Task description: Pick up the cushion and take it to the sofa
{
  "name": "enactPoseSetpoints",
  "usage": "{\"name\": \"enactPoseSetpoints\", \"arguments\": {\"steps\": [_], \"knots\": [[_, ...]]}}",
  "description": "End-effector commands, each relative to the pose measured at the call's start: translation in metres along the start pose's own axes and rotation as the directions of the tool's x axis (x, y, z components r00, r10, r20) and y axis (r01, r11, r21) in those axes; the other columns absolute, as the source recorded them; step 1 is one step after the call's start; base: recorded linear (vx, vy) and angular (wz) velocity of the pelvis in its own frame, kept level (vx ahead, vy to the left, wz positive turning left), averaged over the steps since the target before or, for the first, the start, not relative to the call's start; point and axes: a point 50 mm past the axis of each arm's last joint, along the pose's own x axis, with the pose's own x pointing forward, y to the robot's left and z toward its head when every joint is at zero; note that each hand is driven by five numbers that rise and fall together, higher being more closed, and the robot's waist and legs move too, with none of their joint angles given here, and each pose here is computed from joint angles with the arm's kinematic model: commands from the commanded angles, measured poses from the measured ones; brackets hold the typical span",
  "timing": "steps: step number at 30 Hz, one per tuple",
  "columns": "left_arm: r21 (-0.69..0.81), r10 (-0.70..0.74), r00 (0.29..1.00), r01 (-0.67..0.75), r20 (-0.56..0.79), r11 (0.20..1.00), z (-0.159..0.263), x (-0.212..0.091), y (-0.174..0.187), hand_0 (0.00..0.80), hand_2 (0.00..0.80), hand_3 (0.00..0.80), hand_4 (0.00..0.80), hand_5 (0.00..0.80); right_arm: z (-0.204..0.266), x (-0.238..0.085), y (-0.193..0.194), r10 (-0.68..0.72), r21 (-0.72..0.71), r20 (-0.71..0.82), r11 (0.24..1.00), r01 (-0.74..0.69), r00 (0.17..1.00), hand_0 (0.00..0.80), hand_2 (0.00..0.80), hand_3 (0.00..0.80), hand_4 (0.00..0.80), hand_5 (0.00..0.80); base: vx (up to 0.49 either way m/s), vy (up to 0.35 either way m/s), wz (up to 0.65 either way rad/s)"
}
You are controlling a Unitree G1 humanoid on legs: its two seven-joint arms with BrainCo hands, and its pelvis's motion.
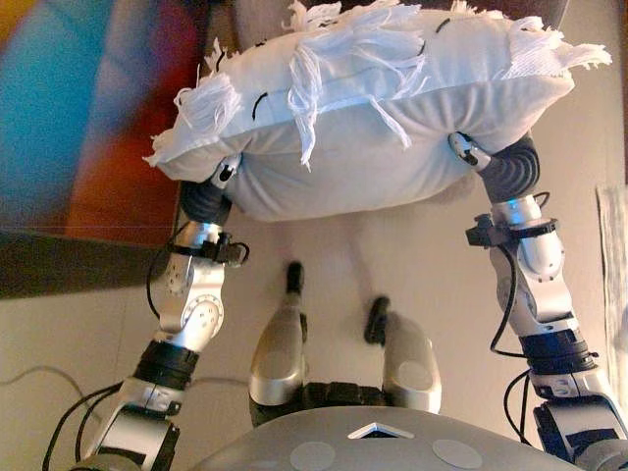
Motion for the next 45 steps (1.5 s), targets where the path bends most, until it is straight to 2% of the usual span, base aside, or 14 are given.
{"name": "enactPoseSetpoints", "arguments": {"steps": [1, 5, 13, 18, 24, 33, 39, 43, 45], "knots": [[0.057, -0.252, 0.94, 0.246, 0.229, 0.968, 0.03, 0.022, -0.048, 0.8, 0.8, 0.8, 0.8, 0.8, 0.04, 0.016, 0.04, 0.168, 0.011, 0.303, 0.984, -0.18, 0.938, 0.8, 0.8, 0.8, 0.8, 0.8, 0.12, -0.035, 0.24], [0.068, -0.26, 0.929, 0.251, 0.263, 0.966, 0.041, 0.023, -0.051, 0.8, 0.8, 0.8, 0.8, 0.8, 0.055, 0.015, 0.04, 0.168, -0.004, 0.345, 0.984, -0.177, 0.923, 0.8, 0.8, 0.8, 0.8, 0.8, 0.118, -0.053, 0.09], [0.079, -0.227, 0.943, 0.214, 0.243, 0.974, 0.045, 0.016, -0.045, 0.8, 0.8, 0.8, 0.8, 0.8, 0.054, 0.007, 0.038, 0.101, 0.033, 0.332, 0.992, -0.118, 0.938, 0.8, 0.8, 0.8, 0.8, 0.8, 0.02, -0.096, 0.06], [0.143, -0.189, 0.929, 0.15, 0.319, 0.978, 0.06, 0.009, -0.04, 0.8, 0.8, 0.8, 0.8, 0.8, 0.06, 0.008, 0.043, 0.124, -0.006, 0.381, 0.991, -0.131, 0.916, 0.8, 0.8, 0.8, 0.8, 0.8, -0.023, -0.108, -0.26], [0.151, -0.187, 0.917, 0.141, 0.353, 0.978, 0.065, 0.008, -0.04, 0.8, 0.8, 0.8, 0.8, 0.8, 0.063, 0.019, 0.058, 0.15, -0.026, 0.403, 0.988, -0.153, 0.903, 0.8, 0.8, 0.8, 0.8, 0.8, 0.117, -0.037, -0.21], [0.119, -0.156, 0.937, 0.124, 0.311, 0.985, 0.056, 0.002, -0.039, 0.8, 0.8, 0.8, 0.8, 0.8, 0.052, 0.018, 0.069, 0.165, 0.003, 0.328, 0.984, -0.176, 0.93, 0.8, 0.8, 0.8, 0.8, 0.8, 0.493, 0.12, -0.24], [0.124, -0.142, 0.93, 0.106, 0.34, 0.987, 0.061, 0.002, -0.035, 0.8, 0.8, 0.8, 0.8, 0.8, 0.055, 0.018, 0.066, 0.185, 0.005, 0.349, 0.98, -0.2, 0.919, 0.8, 0.8, 0.8, 0.8, 0.8, 0.634, 0.251, -0.13], [0.101, -0.11, 0.949, 0.083, 0.296, 0.991, 0.061, 0.008, -0.03, 0.8, 0.8, 0.8, 0.8, 0.8, 0.052, 0.011, 0.057, 0.136, 0.057, 0.332, 0.985, -0.164, 0.933, 0.8, 0.8, 0.8, 0.8, 0.8, 0.551, 0.313, -0.59], [0.149, -0.151, 0.948, 0.113, 0.281, 0.982, 0.058, 0.009, -0.036, 0.8, 0.8, 0.8, 0.8, 0.8, 0.051, 0.003, 0.058, 0.128, 0.05, 0.332, 0.987, -0.153, 0.935, 0.8, 0.8, 0.8, 0.8, 0.8, 0.513, 0.262, -0.05]]}}
